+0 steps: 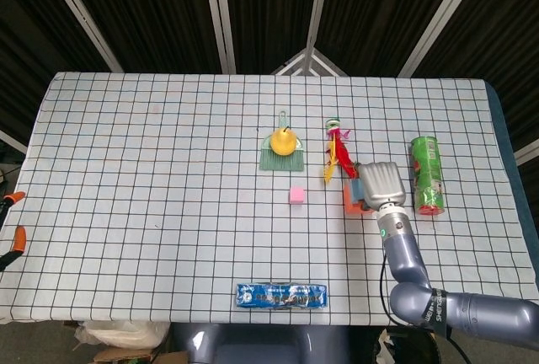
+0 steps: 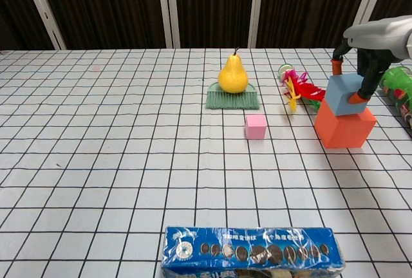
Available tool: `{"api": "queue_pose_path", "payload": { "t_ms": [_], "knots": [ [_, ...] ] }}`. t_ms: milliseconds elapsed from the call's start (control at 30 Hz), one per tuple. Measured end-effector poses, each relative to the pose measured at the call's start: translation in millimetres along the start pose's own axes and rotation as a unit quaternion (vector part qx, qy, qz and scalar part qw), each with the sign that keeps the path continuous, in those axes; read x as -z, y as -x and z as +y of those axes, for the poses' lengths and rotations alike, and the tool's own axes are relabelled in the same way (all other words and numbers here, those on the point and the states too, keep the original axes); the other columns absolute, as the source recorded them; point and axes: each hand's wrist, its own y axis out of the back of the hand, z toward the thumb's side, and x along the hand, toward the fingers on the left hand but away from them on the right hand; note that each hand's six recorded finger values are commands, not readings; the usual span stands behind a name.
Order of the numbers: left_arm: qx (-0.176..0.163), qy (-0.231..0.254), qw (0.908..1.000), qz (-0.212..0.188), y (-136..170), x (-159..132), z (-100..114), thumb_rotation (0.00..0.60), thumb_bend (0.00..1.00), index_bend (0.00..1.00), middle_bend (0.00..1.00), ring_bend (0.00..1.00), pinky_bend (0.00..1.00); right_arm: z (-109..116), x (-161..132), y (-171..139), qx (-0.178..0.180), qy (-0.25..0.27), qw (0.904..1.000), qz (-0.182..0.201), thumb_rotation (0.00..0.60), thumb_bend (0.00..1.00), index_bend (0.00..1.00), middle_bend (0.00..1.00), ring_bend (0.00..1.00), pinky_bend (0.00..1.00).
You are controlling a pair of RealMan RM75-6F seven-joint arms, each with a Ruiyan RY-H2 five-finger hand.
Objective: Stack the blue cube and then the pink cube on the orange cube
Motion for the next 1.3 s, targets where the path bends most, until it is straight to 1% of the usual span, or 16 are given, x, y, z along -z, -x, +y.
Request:
{"api": "queue_pose_path", "payload": {
  "t_ms": [533, 1300],
  "knots": [
    [0.002, -0.003, 1.0000, 0.000, -0.3, -0.7, -1.3, 0.600, 0.58, 0.20, 0.06, 0.00, 0.00, -0.6, 8.8, 1.0, -0.009, -0.011, 0.9998, -0.010, 0.600, 0.29, 0.49, 1.00, 1.00, 1.00],
    [0.003, -0.003, 1.0000, 0.002, -0.8, -0.3, -1.9, 0.600, 0.58, 0.19, 0.06, 0.00, 0.00, -3.9, 10.1, 6.2, -0.018, -0.004, 0.9998, -0.010, 0.600, 0.29, 0.49, 1.00, 1.00, 1.00]
  ]
}}
